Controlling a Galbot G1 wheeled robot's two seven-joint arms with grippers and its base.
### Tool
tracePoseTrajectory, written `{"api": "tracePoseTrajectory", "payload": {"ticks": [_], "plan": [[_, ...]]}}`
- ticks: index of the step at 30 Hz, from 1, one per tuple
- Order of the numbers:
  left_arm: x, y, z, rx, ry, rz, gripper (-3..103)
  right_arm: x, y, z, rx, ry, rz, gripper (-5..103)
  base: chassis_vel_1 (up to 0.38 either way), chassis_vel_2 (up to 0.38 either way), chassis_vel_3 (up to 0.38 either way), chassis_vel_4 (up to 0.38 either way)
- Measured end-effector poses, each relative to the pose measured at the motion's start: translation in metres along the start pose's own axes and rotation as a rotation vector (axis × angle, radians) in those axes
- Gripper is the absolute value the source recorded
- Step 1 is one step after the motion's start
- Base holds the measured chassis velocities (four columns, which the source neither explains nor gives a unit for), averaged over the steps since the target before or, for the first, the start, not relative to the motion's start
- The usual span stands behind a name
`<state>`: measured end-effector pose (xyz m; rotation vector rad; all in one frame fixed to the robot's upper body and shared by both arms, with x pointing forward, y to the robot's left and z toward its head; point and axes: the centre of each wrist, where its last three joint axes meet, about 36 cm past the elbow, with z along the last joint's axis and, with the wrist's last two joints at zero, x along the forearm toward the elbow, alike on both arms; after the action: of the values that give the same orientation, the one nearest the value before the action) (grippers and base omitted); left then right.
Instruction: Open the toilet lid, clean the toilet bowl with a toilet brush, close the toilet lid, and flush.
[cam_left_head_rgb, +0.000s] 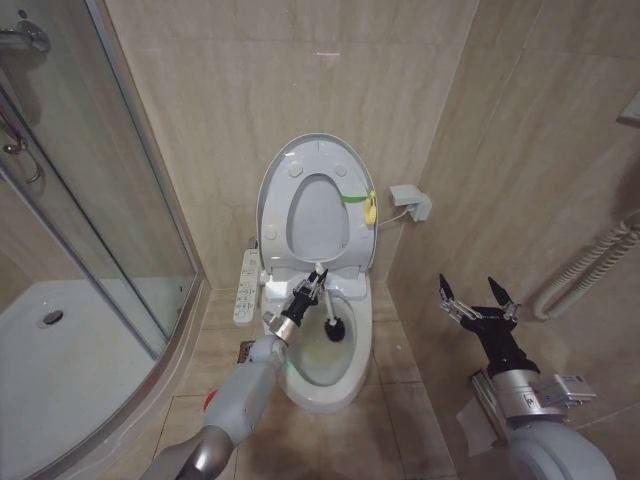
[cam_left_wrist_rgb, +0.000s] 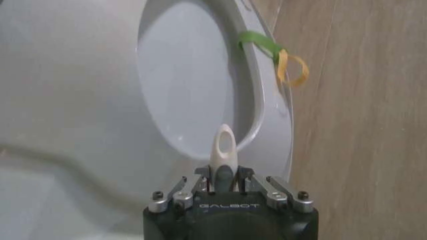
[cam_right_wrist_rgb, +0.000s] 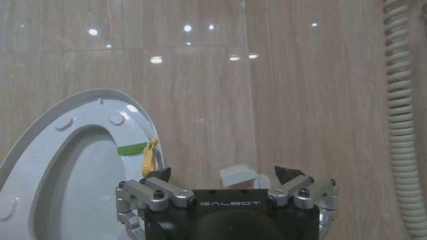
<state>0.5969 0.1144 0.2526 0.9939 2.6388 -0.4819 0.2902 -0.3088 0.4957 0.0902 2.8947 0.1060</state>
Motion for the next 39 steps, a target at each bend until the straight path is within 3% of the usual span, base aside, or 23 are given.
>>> {"api": "tracePoseTrajectory", "payload": {"ticks": [8,14,16,19,23,29,35,38,39], "plan": [[0.049,0.005,0.014,-0.003,0.039,0.002,26,0.001,0.0,-0.001,-0.003,-0.006,-0.001,100,0.0,0.0,0.0,0.0],[0.027,0.01,0.002,-0.019,-0.009,0.012,26,0.001,0.003,-0.002,-0.007,-0.01,-0.008,100,0.0,0.0,0.0,0.0],[0.006,0.004,-0.003,-0.013,-0.038,0.019,26,0.001,0.002,-0.003,-0.003,-0.011,-0.006,100,0.0,0.0,0.0,0.0],[-0.001,-0.002,0.0,0.006,-0.042,0.017,26,0.001,0.001,-0.003,0.0,-0.011,-0.003,100,0.0,0.0,0.0,0.0],[0.027,-0.011,0.023,0.041,0.012,0.008,26,0.001,0.0,-0.001,-0.002,-0.011,0.0,100,0.0,0.0,0.0,0.0],[0.046,-0.002,0.021,0.011,0.031,0.029,26,0.002,0.0,-0.001,-0.005,-0.013,-0.001,100,0.0,0.0,0.0,0.0],[0.003,0.004,0.0,-0.037,-0.02,0.063,26,0.002,0.003,-0.002,-0.009,-0.017,-0.006,100,0.0,0.0,0.0,0.0],[-0.01,0.0,0.0,-0.027,-0.027,0.057,26,0.002,0.002,-0.002,-0.008,-0.017,-0.006,100,0.0,0.0,0.0,0.0],[-0.01,-0.014,0.014,0.011,-0.015,0.038,26,0.003,0.005,0.0,-0.011,-0.014,-0.007,100,0.0,0.0,0.0,0.0]]}}
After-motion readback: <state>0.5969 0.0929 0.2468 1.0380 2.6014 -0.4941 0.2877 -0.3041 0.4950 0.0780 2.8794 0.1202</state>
